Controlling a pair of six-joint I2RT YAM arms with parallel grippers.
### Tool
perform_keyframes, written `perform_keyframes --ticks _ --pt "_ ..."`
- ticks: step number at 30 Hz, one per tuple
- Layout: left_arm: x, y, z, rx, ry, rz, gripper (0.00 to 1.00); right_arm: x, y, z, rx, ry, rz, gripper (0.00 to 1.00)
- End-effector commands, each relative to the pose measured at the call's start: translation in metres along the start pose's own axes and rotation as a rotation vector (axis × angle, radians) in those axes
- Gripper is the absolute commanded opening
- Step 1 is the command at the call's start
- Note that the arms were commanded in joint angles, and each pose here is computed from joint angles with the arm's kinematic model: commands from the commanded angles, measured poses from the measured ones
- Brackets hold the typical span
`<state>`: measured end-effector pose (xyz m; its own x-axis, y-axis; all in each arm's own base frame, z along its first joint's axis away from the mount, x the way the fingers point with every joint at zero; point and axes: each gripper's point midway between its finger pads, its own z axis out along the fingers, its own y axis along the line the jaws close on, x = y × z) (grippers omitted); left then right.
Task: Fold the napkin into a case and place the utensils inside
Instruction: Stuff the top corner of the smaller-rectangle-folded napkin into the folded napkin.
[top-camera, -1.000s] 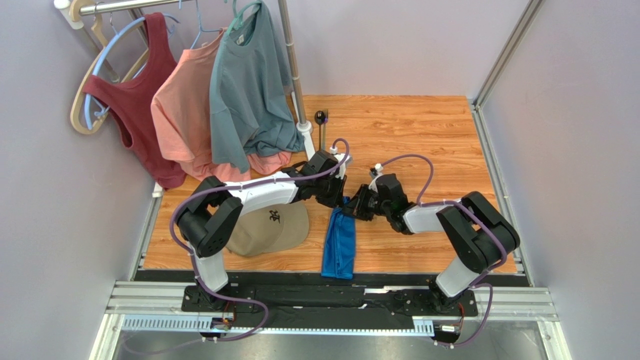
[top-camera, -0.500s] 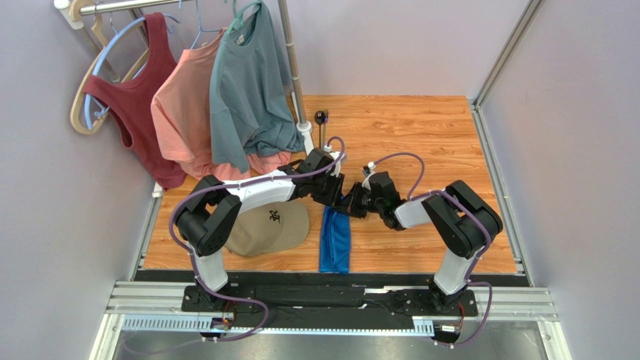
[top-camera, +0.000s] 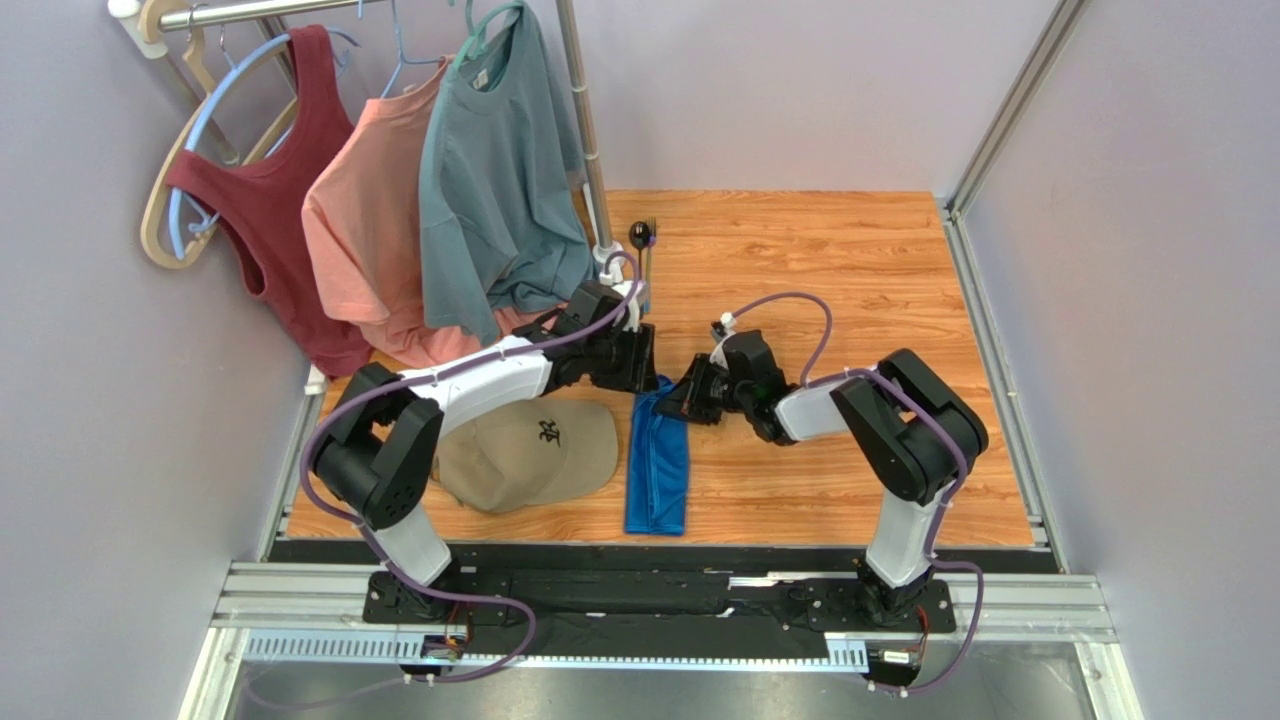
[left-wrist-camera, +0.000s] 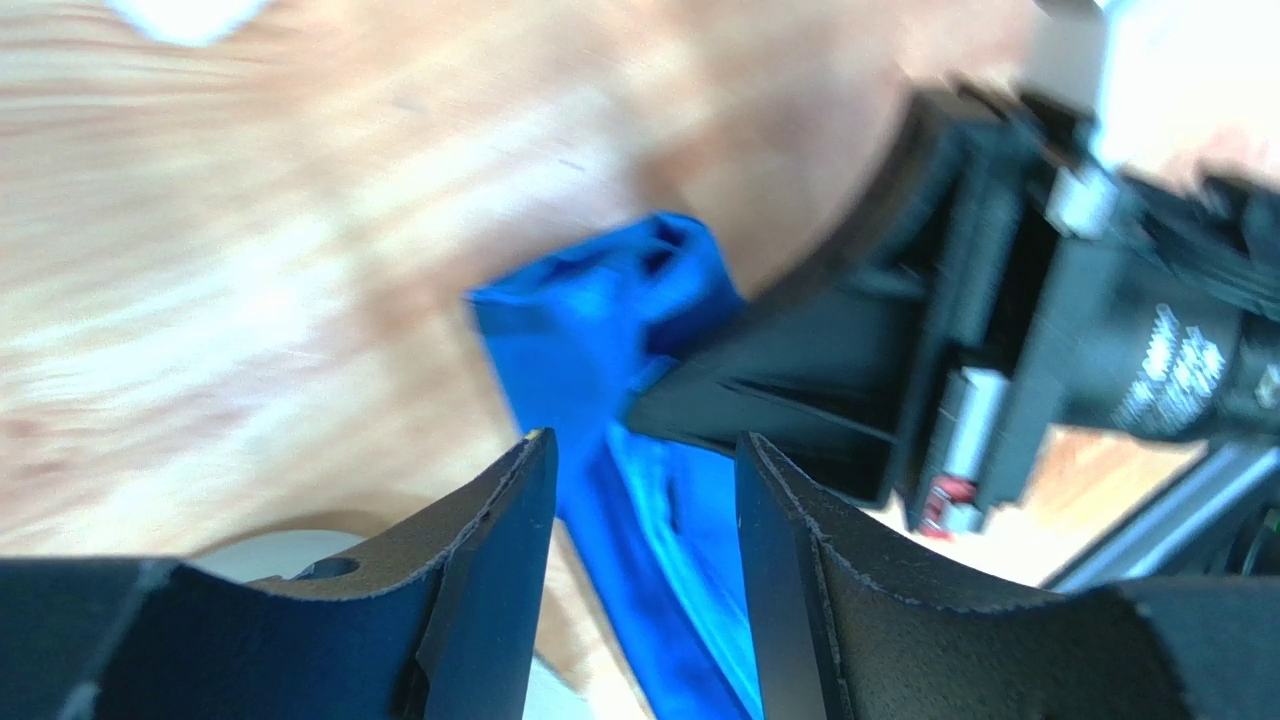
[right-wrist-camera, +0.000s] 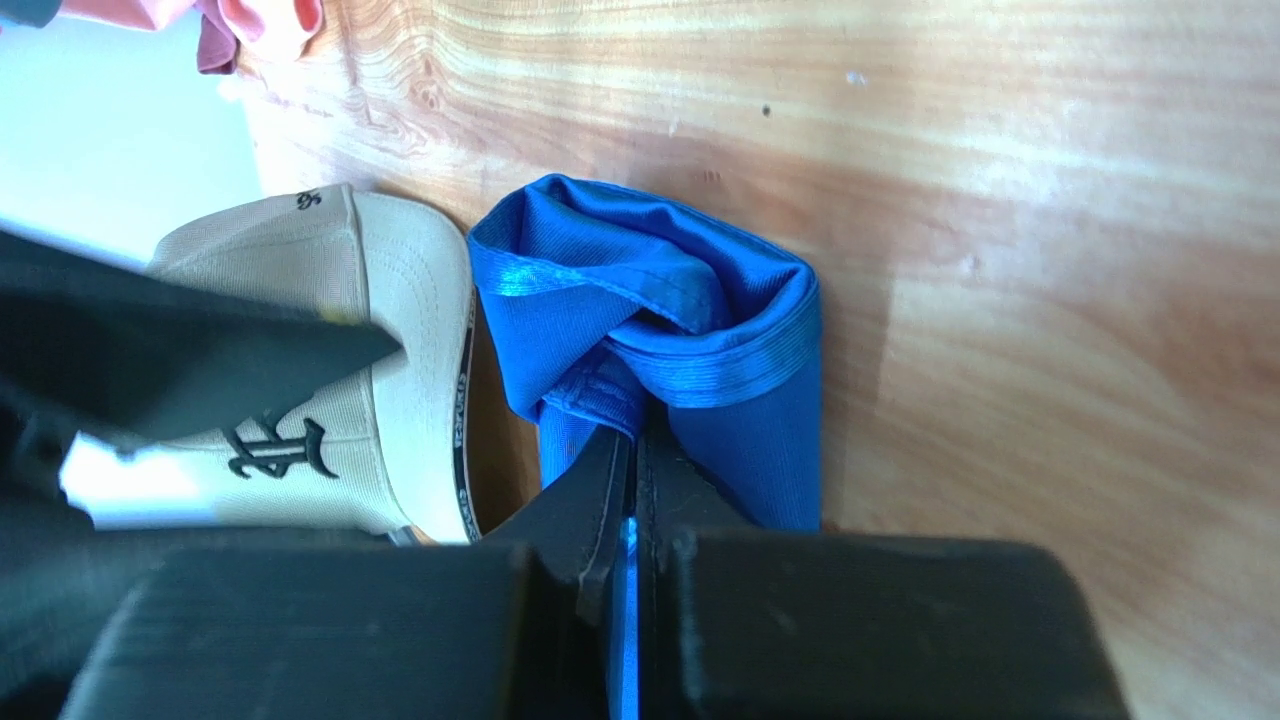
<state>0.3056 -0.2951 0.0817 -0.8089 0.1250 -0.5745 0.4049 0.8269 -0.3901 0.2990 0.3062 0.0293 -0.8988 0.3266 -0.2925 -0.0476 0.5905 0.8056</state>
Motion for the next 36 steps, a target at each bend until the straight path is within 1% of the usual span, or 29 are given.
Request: perform_keyframes --ticks 1,2,4,6,7,8,9,10,11,12,13,18,19,22,24,25,27,28,30,31,32,36 --pt "-0.001 0.017 0.009 -0.022 0.017 -0.085 0.56 -0.001 0.000 0.007 0.013 0.024 -0.032 0.00" --pt "0.003 0.022 0.012 -0.038 0.044 -0.094 0.56 0.002 -0.004 0.007 0.028 0.035 -0.032 0.00" --pt "0.004 0.025 0.018 -0.043 0.051 -0.107 0.55 0.002 -0.004 0.008 0.035 0.044 -0.040 0.00" --pt "0.007 0.027 0.024 -0.039 0.059 -0.126 0.51 0.003 -0.006 0.008 0.060 0.061 -0.047 0.00" --pt "0.012 0.027 0.028 -0.028 0.077 -0.134 0.48 0.006 -0.010 0.007 0.078 0.077 -0.043 0.00" --pt "0.008 0.020 0.031 0.023 0.059 -0.138 0.44 0.007 -0.011 0.007 0.085 0.084 -0.043 0.00" --pt "0.015 0.019 0.034 0.043 0.066 -0.156 0.41 0.008 -0.012 0.006 0.095 0.091 -0.050 0.00" --pt "0.018 0.015 0.036 0.069 0.069 -0.161 0.37 0.008 -0.012 0.006 0.100 0.096 -0.051 0.00" --pt "0.013 0.009 0.038 0.111 0.045 -0.156 0.29 0.010 -0.015 0.005 0.119 0.111 -0.046 0.00" --pt "0.022 0.009 0.038 0.122 0.054 -0.181 0.26 0.010 -0.016 0.004 0.128 0.113 -0.058 0.00" --pt "0.019 0.006 0.039 0.145 0.036 -0.177 0.23 0.014 -0.020 0.001 0.153 0.134 -0.052 0.00" --pt "0.021 -0.002 0.036 0.196 0.019 -0.209 0.21 0.017 -0.028 -0.015 0.236 0.161 -0.095 0.00" --pt "0.019 -0.005 0.035 0.208 0.013 -0.212 0.20 0.021 -0.032 -0.024 0.271 0.183 -0.106 0.00" --pt "0.014 -0.020 0.030 0.267 0.003 -0.242 0.18 0.022 -0.039 -0.039 0.328 0.185 -0.126 0.00" --pt "0.009 -0.033 0.028 0.301 -0.013 -0.238 0.18 0.020 -0.033 -0.046 0.330 0.170 -0.132 0.00" --pt "0.012 -0.045 0.028 0.313 -0.006 -0.217 0.20 0.021 -0.034 -0.049 0.341 0.173 -0.125 0.00" --pt "0.011 -0.050 0.028 0.301 0.002 -0.199 0.30 0.022 -0.031 -0.051 0.335 0.170 -0.103 0.00" --pt "0.011 -0.052 0.027 0.305 0.002 -0.193 0.36 0.023 -0.030 -0.051 0.330 0.169 -0.094 0.00" --pt "0.013 -0.045 0.025 0.274 0.003 -0.172 0.43 0.023 -0.028 -0.050 0.323 0.165 -0.068 0.00" --pt "0.012 -0.045 0.021 0.268 0.002 -0.155 0.54 0.023 -0.028 -0.050 0.319 0.161 -0.064 0.00" --pt "0.020 -0.040 0.020 0.236 0.037 -0.153 0.55 0.023 -0.028 -0.050 0.317 0.158 -0.061 0.00" --pt "0.025 -0.041 0.014 0.265 0.038 -0.102 0.61 0.023 -0.022 -0.047 0.305 0.146 -0.007 0.00"
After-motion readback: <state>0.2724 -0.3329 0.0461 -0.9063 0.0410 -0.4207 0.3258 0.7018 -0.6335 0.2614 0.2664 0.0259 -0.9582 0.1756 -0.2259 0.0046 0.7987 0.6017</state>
